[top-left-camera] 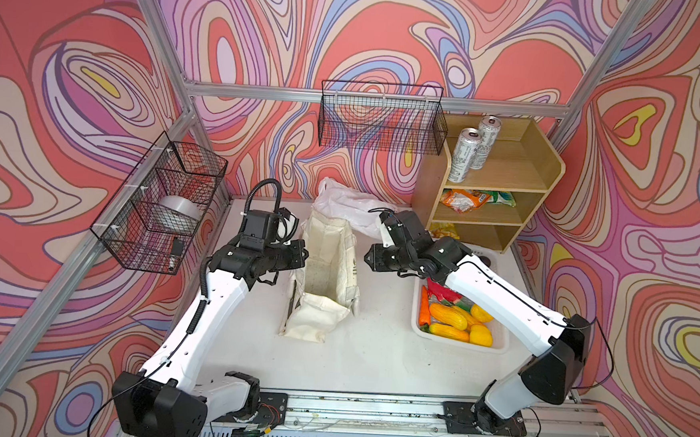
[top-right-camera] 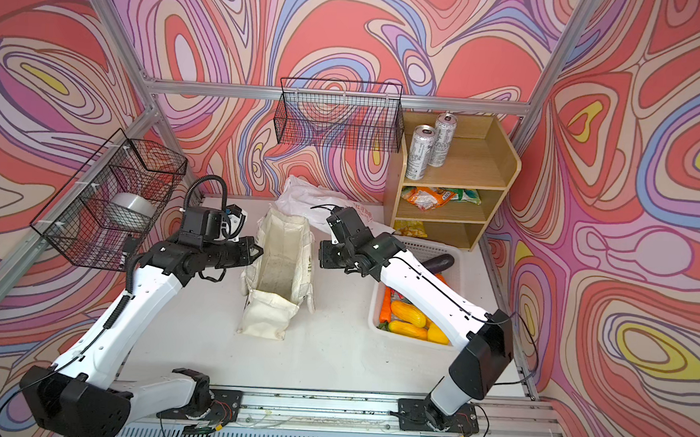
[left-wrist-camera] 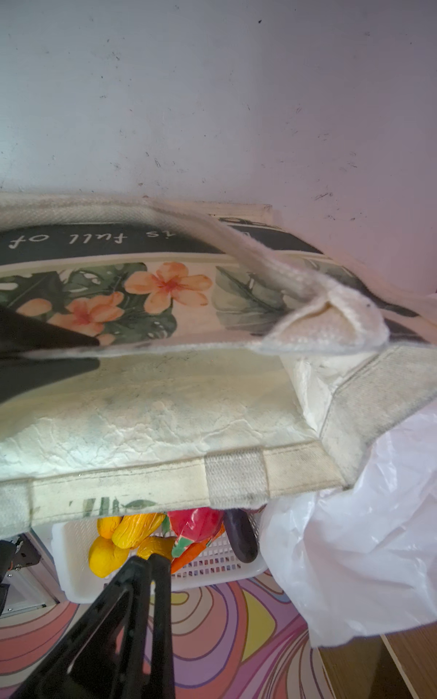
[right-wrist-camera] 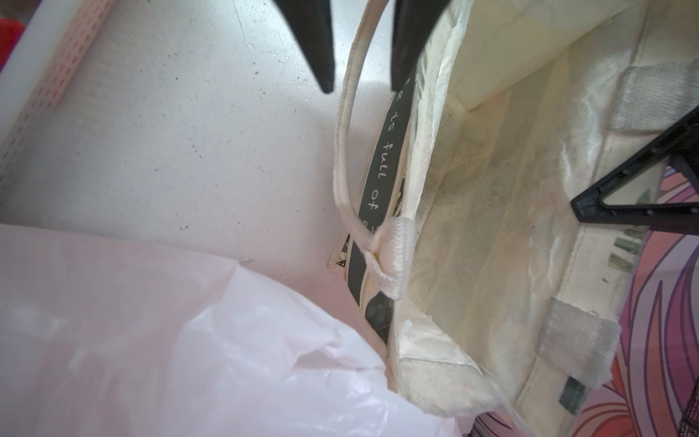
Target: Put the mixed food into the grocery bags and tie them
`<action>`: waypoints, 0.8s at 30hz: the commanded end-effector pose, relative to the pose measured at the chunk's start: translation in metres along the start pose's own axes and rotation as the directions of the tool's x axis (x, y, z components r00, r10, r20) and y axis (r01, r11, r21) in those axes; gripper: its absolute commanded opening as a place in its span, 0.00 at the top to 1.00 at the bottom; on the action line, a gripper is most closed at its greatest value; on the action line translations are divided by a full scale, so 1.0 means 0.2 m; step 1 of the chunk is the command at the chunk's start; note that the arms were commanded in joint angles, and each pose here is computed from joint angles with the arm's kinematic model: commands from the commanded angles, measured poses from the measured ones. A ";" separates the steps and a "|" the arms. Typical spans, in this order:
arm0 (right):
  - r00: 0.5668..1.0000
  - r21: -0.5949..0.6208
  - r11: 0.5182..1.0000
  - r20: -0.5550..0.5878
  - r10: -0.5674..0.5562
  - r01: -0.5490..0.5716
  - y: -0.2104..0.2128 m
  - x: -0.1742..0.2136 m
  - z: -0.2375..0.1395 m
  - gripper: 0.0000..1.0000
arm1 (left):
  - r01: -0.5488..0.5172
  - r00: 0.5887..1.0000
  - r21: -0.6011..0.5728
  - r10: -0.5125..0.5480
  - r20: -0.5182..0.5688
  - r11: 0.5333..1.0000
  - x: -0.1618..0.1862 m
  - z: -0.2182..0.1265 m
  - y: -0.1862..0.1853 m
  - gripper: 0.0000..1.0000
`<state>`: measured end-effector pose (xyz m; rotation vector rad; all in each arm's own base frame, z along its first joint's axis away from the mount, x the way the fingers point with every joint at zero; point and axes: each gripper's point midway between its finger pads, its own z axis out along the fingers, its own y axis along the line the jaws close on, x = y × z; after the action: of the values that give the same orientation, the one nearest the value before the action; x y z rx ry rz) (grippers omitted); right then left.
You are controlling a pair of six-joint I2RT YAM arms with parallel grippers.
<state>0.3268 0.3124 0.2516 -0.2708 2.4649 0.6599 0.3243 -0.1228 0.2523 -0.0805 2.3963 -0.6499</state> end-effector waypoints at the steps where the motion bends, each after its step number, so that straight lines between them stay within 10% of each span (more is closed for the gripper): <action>1: 1.000 -0.055 0.998 -0.003 -0.001 0.000 0.06 -0.03 0.03 0.30 | -0.002 0.999 0.029 0.000 0.040 1.000 -0.04 0.02 -0.03 1.00; 9: 0.994 -0.178 0.982 -0.095 0.047 -0.064 0.20 0.03 0.29 0.32 | -0.006 0.999 0.022 0.005 0.034 1.000 -0.02 0.03 -0.01 1.00; 15: 0.998 -0.003 1.000 -0.064 -0.025 0.025 0.06 -0.02 0.28 1.00 | -0.006 0.999 -0.025 0.007 0.043 1.000 -0.03 0.03 0.03 1.00; 24: 1.000 0.229 0.973 0.016 -0.025 0.021 -0.33 -0.13 -0.03 1.00 | 0.047 0.998 0.049 -0.049 0.036 0.998 -0.03 0.08 -0.02 1.00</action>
<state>0.3649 0.2803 0.2351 -0.2118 2.5187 0.4891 0.3335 -0.1264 0.2472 -0.1022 2.3605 -0.6672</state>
